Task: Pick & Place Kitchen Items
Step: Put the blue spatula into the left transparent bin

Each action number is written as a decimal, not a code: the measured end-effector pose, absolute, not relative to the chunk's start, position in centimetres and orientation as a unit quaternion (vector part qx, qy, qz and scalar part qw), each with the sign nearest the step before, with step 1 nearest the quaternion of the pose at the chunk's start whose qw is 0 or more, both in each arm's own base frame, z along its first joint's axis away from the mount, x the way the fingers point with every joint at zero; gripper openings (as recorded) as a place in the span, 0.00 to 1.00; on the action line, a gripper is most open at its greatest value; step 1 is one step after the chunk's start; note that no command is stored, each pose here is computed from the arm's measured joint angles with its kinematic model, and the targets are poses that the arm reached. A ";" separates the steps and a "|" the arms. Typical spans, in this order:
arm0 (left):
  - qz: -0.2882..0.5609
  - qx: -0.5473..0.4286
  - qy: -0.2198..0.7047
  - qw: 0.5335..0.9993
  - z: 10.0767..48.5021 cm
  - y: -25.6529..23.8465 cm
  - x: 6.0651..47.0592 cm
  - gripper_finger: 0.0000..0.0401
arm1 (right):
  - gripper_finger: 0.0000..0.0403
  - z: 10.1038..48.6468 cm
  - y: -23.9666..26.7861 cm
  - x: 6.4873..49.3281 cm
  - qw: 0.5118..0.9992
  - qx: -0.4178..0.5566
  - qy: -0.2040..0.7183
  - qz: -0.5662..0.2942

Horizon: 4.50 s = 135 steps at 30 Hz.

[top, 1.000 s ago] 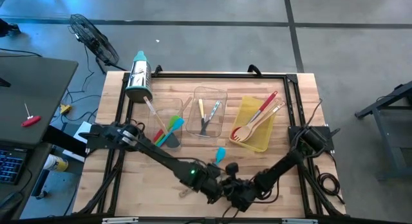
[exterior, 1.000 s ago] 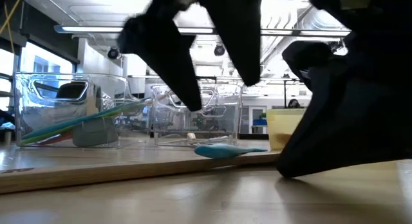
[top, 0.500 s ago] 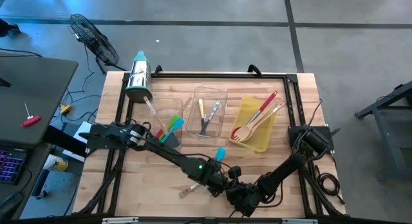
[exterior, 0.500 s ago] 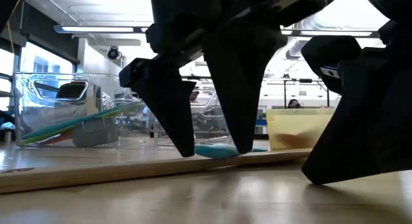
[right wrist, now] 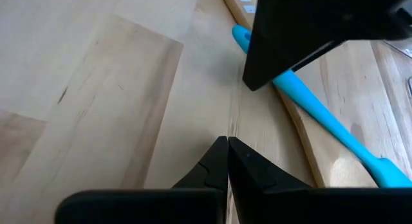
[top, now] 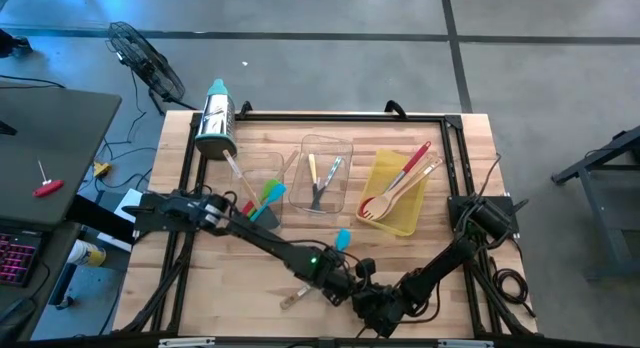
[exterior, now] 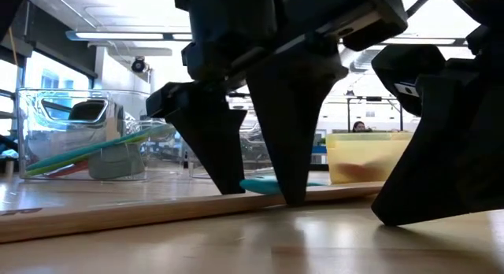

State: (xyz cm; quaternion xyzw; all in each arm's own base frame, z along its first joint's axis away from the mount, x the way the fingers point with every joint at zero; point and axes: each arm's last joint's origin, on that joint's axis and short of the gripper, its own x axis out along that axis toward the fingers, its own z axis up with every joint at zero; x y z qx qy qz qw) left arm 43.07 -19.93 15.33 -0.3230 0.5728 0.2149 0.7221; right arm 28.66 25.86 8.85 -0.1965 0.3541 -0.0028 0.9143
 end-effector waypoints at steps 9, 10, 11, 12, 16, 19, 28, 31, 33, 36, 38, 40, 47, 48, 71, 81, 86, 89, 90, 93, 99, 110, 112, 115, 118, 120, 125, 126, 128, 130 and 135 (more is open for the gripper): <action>0.240 -0.300 0.575 0.722 14.6 -19.3 43.0 0.31 | 0.01 8.9 26.0 28.5 0.914 -0.196 0.354 -0.001; 0.242 -0.299 0.578 0.720 14.6 -19.3 43.0 0.27 | 0.01 8.9 26.0 28.5 0.914 -0.196 0.354 -0.001; 0.243 -0.297 0.579 0.719 14.5 -19.2 43.0 0.23 | 0.01 8.9 26.0 28.5 0.914 -0.195 0.354 -0.002; 0.242 -0.295 0.581 0.719 14.5 -19.1 42.9 0.19 | 0.01 8.9 26.0 28.5 0.915 -0.192 0.354 -0.003; 0.242 -0.282 0.577 0.727 14.5 -19.1 42.9 0.17 | 0.01 8.9 26.0 28.5 0.916 -0.185 0.355 -0.005; 0.236 -0.272 0.581 0.730 14.5 -19.1 42.9 0.17 | 0.01 8.9 26.0 28.5 0.916 -0.185 0.356 -0.005; 0.234 -0.230 0.577 0.748 16.2 -19.6 42.7 0.17 | 0.01 8.9 26.1 28.4 0.916 -0.185 0.357 -0.002; 0.245 -0.217 0.576 0.749 16.6 -19.6 42.6 0.17 | 0.01 8.9 26.2 28.3 0.916 -0.183 0.356 -0.001; 0.244 -0.217 0.575 0.751 16.7 -19.6 42.7 0.17 | 0.01 8.9 26.4 28.1 0.920 -0.178 0.350 -0.010; 0.241 -0.217 0.577 0.749 16.7 -19.7 42.6 0.17 | 0.01 9.0 27.0 27.4 0.924 -0.187 0.332 -0.030; 0.240 -0.217 0.577 0.749 16.7 -19.7 42.6 0.17 | 0.01 9.1 27.3 27.0 0.927 -0.200 0.314 -0.048; 0.240 -0.217 0.577 0.750 16.8 -19.7 42.6 0.17 | 0.01 9.2 27.5 26.7 0.929 -0.212 0.296 -0.067; 0.236 -0.216 0.577 0.752 16.9 -19.8 42.6 0.17 | 0.01 9.9 27.5 25.8 0.927 -0.248 0.216 -0.179; 0.235 -0.216 0.577 0.752 16.9 -19.8 42.6 0.17 | 0.01 10.0 27.5 25.6 0.926 -0.252 0.214 -0.183; 0.200 -0.193 0.586 0.761 17.1 -20.6 42.3 0.17 | 0.50 10.3 24.9 26.8 0.908 -0.235 0.313 -0.152; 0.192 -0.153 0.603 0.759 17.2 -21.3 41.5 0.17 | 0.44 10.5 24.1 27.6 0.905 -0.216 0.339 -0.136; 0.188 -0.151 0.606 0.758 17.1 -21.3 41.5 0.17 | 0.41 10.5 23.8 27.8 0.899 -0.234 0.340 -0.142; 0.178 -0.153 0.607 0.759 17.2 -21.4 41.6 0.17 | 0.40 10.4 23.4 28.0 0.897 -0.234 0.346 -0.146; 0.175 -0.155 0.606 0.760 17.2 -21.4 41.6 0.17 | 0.39 10.4 23.2 28.2 0.896 -0.233 0.351 -0.144; 0.172 -0.158 0.604 0.762 17.2 -21.4 41.7 0.17 | 0.39 10.3 22.8 28.5 0.893 -0.226 0.366 -0.135; 0.172 -0.159 0.606 0.760 17.2 -21.4 41.7 0.17 | 0.39 10.2 22.5 28.8 0.886 -0.235 0.382 -0.118; 0.146 -0.197 0.600 0.762 17.2 -21.9 42.1 0.17 | 0.39 9.4 21.5 29.5 0.864 -0.284 0.399 -0.118; 0.146 -0.200 0.600 0.761 17.3 -22.1 42.0 0.17 | 0.39 8.9 21.4 29.6 0.860 -0.286 0.405 -0.119; 0.143 -0.205 0.602 0.758 17.3 -22.2 42.0 0.17 | 0.39 8.3 21.3 29.7 0.858 -0.288 0.408 -0.121; 0.138 -0.211 0.602 0.757 17.4 -22.3 42.1 0.16 | 0.38 8.1 21.3 29.8 0.858 -0.287 0.408 -0.121; 0.132 -0.215 0.603 0.757 17.4 -22.3 42.1 0.16 | 0.38 8.0 21.3 29.8 0.859 -0.286 0.407 -0.121; 0.109 -0.230 0.593 0.764 17.6 -22.6 42.5 0.16 | 0.36 8.0 21.3 29.9 0.860 -0.287 0.405 -0.120; 0.108 -0.229 0.593 0.764 17.6 -22.6 42.5 0.16 | 0.36 8.0 21.3 29.9 0.860 -0.286 0.406 -0.120; 0.107 -0.228 0.594 0.764 17.6 -22.6 42.5 0.16 | 0.34 8.0 21.3 29.9 0.860 -0.283 0.407 -0.119; 0.107 -0.227 0.595 0.763 17.6 -22.6 42.5 0.16 | 0.31 8.0 21.2 29.9 0.860 -0.281 0.410 -0.116; 0.108 -0.224 0.597 0.763 17.6 -22.6 42.5 0.15 | 0.15 7.9 21.2 29.9 0.862 -0.268 0.417 -0.108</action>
